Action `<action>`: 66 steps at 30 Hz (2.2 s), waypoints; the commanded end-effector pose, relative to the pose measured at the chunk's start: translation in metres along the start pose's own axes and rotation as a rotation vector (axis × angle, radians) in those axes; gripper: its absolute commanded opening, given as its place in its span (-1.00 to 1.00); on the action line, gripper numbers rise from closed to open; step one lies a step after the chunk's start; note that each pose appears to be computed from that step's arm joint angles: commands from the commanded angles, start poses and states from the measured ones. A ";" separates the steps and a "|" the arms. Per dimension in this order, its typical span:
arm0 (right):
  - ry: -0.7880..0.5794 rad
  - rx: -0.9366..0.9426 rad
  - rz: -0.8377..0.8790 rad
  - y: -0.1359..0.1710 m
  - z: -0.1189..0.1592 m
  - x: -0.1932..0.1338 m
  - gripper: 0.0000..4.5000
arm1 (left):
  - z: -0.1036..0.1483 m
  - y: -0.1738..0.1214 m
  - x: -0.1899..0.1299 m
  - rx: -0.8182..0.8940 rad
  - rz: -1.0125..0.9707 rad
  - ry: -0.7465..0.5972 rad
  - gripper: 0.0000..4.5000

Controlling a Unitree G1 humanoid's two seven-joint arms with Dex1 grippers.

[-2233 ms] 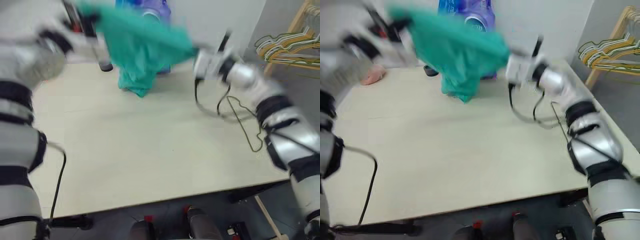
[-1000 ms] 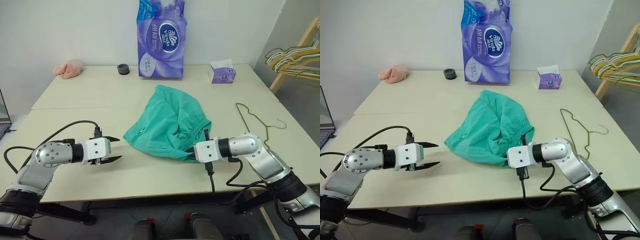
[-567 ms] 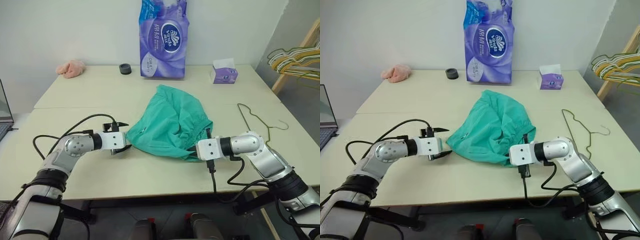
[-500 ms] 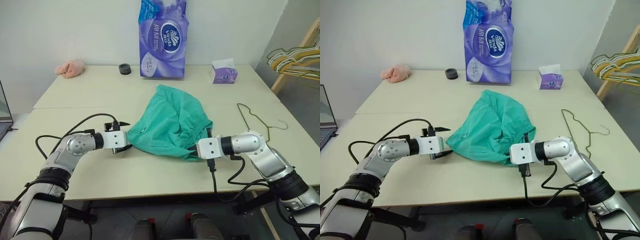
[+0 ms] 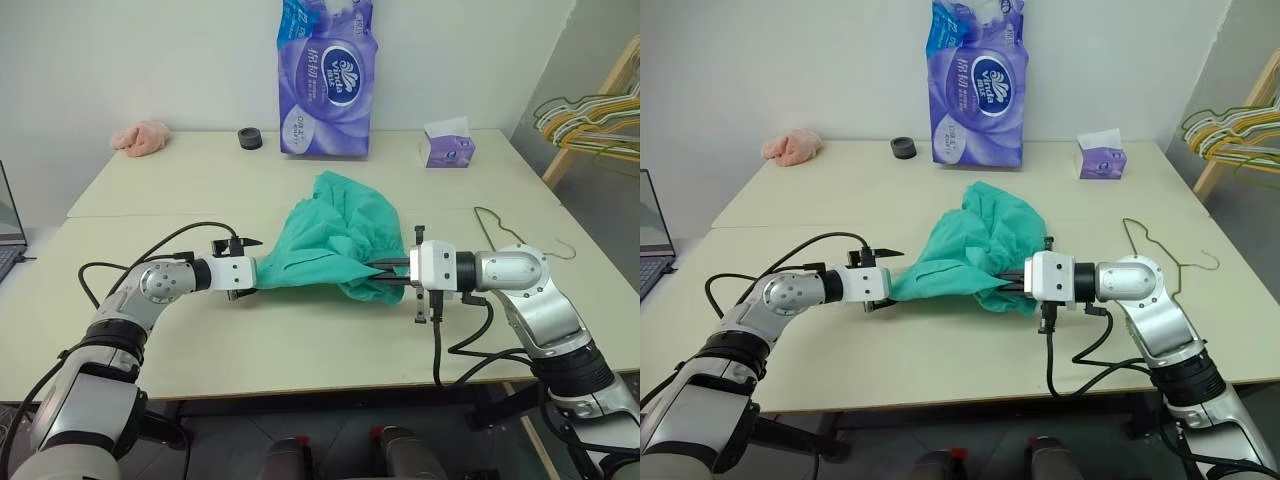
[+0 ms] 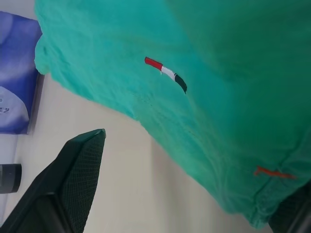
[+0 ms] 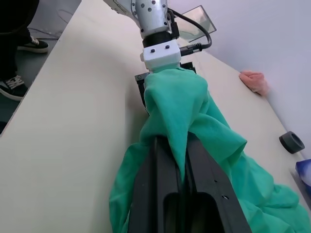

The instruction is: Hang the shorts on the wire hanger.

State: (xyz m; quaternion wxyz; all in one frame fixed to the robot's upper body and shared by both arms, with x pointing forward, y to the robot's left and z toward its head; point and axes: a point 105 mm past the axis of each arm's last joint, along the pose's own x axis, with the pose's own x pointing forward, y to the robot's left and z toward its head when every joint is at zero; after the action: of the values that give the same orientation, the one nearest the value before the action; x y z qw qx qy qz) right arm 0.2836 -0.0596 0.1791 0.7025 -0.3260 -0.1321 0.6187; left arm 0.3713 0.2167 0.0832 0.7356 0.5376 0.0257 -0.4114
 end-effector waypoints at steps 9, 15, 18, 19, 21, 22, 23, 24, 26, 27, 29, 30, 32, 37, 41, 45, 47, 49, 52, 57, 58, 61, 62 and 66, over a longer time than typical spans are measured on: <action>-0.005 -0.053 -0.022 -0.006 0.004 -0.003 -1.00 | -0.005 0.005 -0.012 0.009 0.030 0.002 -0.76; 0.067 -0.117 -0.042 -0.011 -0.011 -0.005 -1.00 | -0.008 0.025 -0.026 0.046 0.101 0.019 -0.99; 0.101 -0.121 0.000 -0.009 -0.017 -0.010 -1.00 | -0.005 0.040 -0.034 0.061 0.122 0.012 -0.99; 0.111 -0.087 0.041 -0.004 -0.018 -0.013 -1.00 | -0.004 0.042 -0.038 0.055 0.099 0.009 -0.99; 0.159 -0.029 0.164 0.010 -0.022 -0.022 -1.00 | -0.004 0.033 -0.047 -0.018 -0.033 0.009 -0.99; 0.198 -0.025 0.217 0.017 -0.026 -0.028 -1.00 | -0.004 0.023 -0.054 -0.062 -0.132 0.013 -0.99; 0.236 -0.037 0.262 0.023 -0.031 -0.033 -1.00 | -0.003 0.010 -0.062 -0.094 -0.237 0.021 -0.99; 0.263 -0.062 0.291 0.026 -0.034 -0.036 -1.00 | -0.002 -0.004 -0.071 -0.121 -0.339 0.035 -0.99; 0.293 -0.063 0.377 0.039 -0.036 -0.040 -1.00 | 0.005 -0.042 -0.092 -0.176 -0.562 0.056 -0.99; 0.297 -0.061 0.404 0.043 -0.036 -0.041 -1.00 | 0.009 -0.052 -0.098 -0.196 -0.621 0.059 -0.99; 0.311 -0.049 0.487 0.058 -0.035 -0.044 -1.00 | 0.016 -0.070 -0.107 -0.231 -0.712 0.065 -0.99; 0.312 -0.046 0.531 0.068 -0.035 -0.045 -1.00 | 0.019 -0.079 -0.111 -0.244 -0.756 0.071 -0.99; 0.306 -0.037 0.590 0.085 -0.036 -0.045 -1.00 | 0.024 -0.100 -0.118 -0.272 -0.843 0.080 -0.99; 0.330 0.055 0.629 0.099 -0.040 -0.052 -1.00 | 0.039 -0.109 -0.111 -0.345 -0.820 0.025 -0.99; 0.392 0.195 0.564 0.069 -0.049 -0.062 -1.00 | 0.041 -0.079 -0.091 -0.404 -0.694 -0.014 -0.99; 0.525 0.215 0.371 -0.005 -0.081 -0.065 -1.00 | 0.036 -0.031 -0.048 -0.423 -0.538 -0.037 -0.99; 0.680 0.033 0.066 -0.091 -0.097 -0.061 -1.00 | 0.023 0.047 -0.010 -0.316 -0.210 0.064 -0.99; 0.764 -0.274 -0.293 -0.181 -0.066 -0.055 -1.00 | 0.037 0.162 -0.010 -0.164 0.285 0.160 -0.99; 0.553 -0.743 -0.876 -0.275 0.064 -0.062 -1.00 | 0.115 0.312 -0.121 0.135 1.068 0.166 -0.99; 0.325 -0.965 -1.090 -0.279 0.119 -0.082 -1.00 | 0.166 0.335 -0.183 0.640 1.274 0.215 -0.99; 0.309 -0.968 -1.076 -0.275 0.113 -0.081 -1.00 | 0.162 0.331 -0.178 0.684 1.233 0.225 -0.99; 0.287 -0.869 -0.956 -0.257 0.076 -0.066 -1.00 | 0.130 0.305 -0.140 0.703 1.002 0.255 -0.99; 0.292 -0.789 -0.868 -0.243 0.050 -0.056 -1.00 | 0.102 0.281 -0.115 0.647 0.838 0.272 -0.99; 0.328 -0.598 -0.502 -0.170 -0.035 -0.020 -1.00 | 0.017 0.165 -0.052 0.311 0.327 0.242 -0.99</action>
State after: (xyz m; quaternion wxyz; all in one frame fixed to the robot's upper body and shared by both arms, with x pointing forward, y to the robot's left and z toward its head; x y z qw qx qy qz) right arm 0.4457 -0.1021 0.2765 0.7396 -0.5679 -0.2658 0.2447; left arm 0.4449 0.2398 0.2734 0.6640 0.7276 -0.0858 -0.1494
